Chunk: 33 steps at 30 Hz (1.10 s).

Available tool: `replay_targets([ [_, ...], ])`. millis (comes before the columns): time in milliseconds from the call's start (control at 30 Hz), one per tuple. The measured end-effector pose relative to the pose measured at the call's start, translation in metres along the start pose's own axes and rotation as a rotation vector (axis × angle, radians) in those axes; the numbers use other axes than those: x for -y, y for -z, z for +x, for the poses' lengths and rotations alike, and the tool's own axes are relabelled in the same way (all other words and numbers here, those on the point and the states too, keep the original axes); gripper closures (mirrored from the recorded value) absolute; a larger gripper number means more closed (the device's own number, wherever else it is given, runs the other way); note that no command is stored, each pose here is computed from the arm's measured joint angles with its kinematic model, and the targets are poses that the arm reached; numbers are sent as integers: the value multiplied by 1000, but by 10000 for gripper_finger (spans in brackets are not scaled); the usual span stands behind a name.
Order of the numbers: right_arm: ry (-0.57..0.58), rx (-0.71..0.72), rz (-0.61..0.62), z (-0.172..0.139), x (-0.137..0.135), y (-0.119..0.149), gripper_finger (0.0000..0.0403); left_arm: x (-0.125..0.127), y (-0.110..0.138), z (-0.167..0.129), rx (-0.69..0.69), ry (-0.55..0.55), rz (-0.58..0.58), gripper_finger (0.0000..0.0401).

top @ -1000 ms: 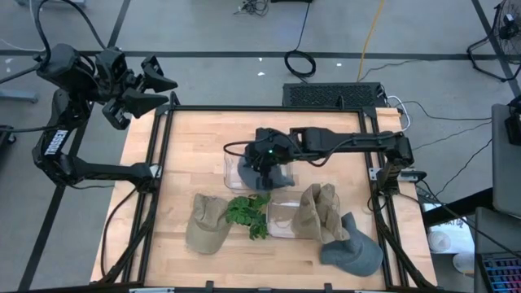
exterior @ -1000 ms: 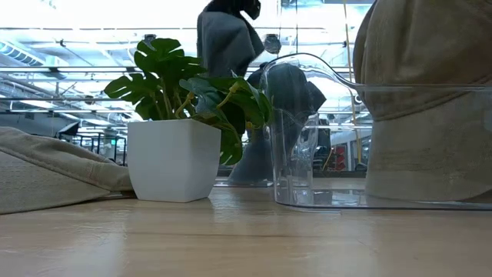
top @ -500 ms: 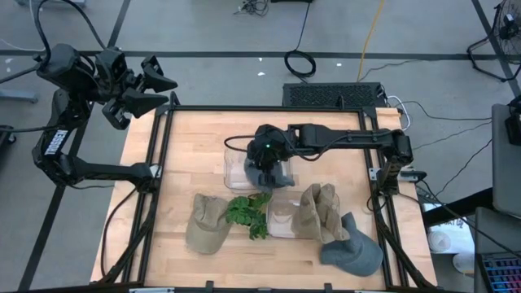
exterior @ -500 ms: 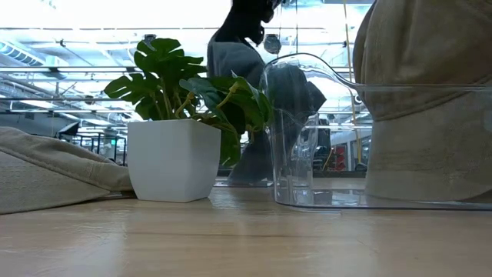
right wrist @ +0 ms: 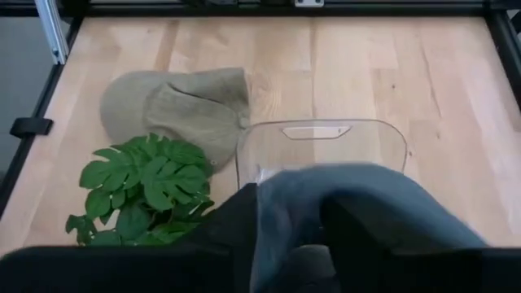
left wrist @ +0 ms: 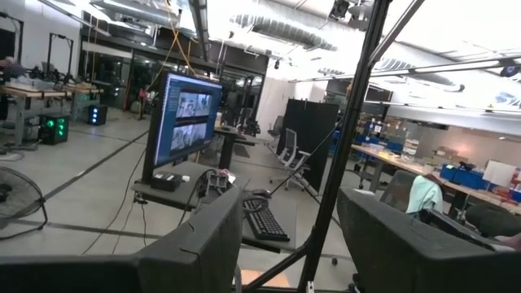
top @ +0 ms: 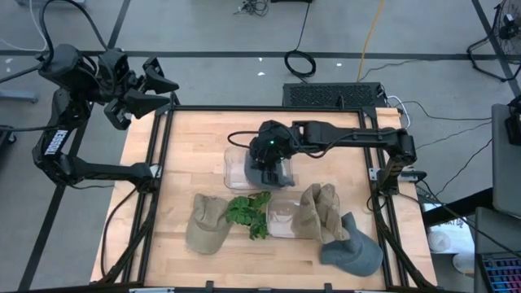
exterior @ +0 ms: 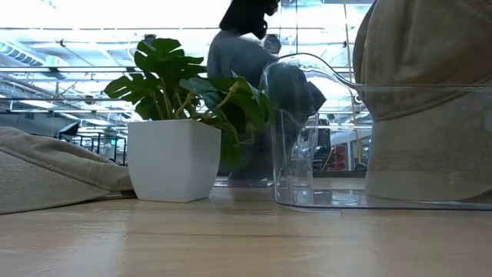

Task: Pick & Place hat
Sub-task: Put the top gray cap into the top transparent bin, then put the gray cap into the top transparent bin

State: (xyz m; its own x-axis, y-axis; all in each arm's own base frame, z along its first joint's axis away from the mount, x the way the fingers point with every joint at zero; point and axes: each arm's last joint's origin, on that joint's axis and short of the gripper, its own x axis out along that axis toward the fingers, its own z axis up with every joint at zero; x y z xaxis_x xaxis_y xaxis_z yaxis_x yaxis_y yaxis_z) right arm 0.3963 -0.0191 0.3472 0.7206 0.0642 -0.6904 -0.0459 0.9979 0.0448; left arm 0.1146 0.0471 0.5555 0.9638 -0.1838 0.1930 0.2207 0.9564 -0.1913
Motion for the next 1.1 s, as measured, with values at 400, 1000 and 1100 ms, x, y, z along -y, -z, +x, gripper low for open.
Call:
replay_targets([
  [400,21,19,39,-6,9,-1,231,0,0,0,1,1,0,192],
  [1000,21,73,31,-8,8,-7,172,0,0,0,1,1,-3,192],
  [1100,21,78,5,-10,8,-7,140,0,0,0,1,1,-3,192],
])
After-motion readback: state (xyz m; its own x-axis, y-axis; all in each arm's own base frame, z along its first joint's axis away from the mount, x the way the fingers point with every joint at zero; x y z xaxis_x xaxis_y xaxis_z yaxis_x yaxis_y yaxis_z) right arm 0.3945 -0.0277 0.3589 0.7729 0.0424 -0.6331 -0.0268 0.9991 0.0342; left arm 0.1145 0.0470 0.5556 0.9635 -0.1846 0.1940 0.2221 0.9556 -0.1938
